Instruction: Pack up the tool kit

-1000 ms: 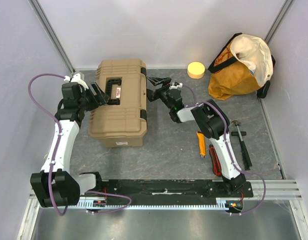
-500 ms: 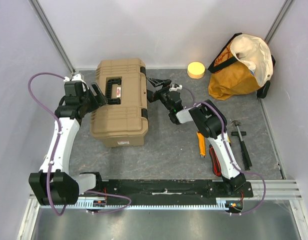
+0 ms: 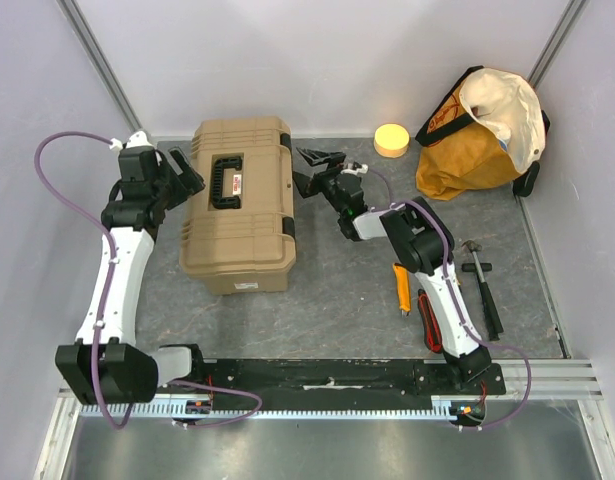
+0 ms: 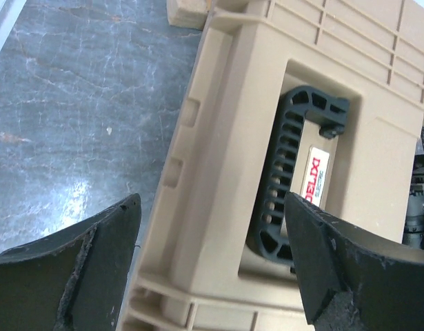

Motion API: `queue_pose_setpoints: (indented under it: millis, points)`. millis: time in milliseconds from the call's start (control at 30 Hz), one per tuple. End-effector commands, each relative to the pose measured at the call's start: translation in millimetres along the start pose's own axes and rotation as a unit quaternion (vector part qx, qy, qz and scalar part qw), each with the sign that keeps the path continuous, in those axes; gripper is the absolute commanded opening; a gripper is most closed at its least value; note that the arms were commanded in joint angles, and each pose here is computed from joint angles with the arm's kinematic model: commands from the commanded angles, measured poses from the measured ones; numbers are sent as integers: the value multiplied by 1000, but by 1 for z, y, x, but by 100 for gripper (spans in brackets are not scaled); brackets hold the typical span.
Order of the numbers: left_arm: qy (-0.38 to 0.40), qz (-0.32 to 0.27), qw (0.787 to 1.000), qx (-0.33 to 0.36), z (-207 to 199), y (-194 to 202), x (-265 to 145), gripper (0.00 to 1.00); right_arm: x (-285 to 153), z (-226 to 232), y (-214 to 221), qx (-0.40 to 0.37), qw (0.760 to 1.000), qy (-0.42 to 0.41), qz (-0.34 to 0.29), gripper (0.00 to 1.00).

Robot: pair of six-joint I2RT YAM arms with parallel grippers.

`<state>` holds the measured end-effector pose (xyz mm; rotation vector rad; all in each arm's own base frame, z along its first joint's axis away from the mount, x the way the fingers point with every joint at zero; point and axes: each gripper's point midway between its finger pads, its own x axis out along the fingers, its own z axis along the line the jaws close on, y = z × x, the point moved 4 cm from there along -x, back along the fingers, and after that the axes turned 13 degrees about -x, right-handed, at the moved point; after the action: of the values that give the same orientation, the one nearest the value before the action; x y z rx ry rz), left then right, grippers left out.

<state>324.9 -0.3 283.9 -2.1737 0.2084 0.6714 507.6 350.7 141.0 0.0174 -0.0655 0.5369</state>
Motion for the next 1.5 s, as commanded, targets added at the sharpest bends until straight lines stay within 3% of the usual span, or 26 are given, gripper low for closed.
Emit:
queue_pose_setpoints:
  millis: [0,200,333,533,700,933,1167,1467]
  points:
    - [23,-19,999,-28,-17,-20,18,90,13,24,-1,11,999,-51,-3,98]
    - [59,28,998,-23,-24,-13,42,91,17,30,0,8,997,-78,0,98]
    - [76,70,995,-11,-25,-3,58,90,10,44,-2,21,987,-157,-2,97]
    - [92,126,988,10,-22,17,70,90,5,69,-3,-12,979,-206,-6,83]
    - [92,154,984,18,-17,28,75,88,3,73,-6,-25,979,-201,-13,61]
    - [80,161,983,22,-11,33,78,88,-2,68,-10,-48,982,-181,-27,45]
    - [69,158,985,25,-5,34,79,87,-4,73,-16,-93,983,-153,-37,42]
    - [55,159,985,32,1,37,80,80,-6,82,-26,-158,980,-114,-43,39]
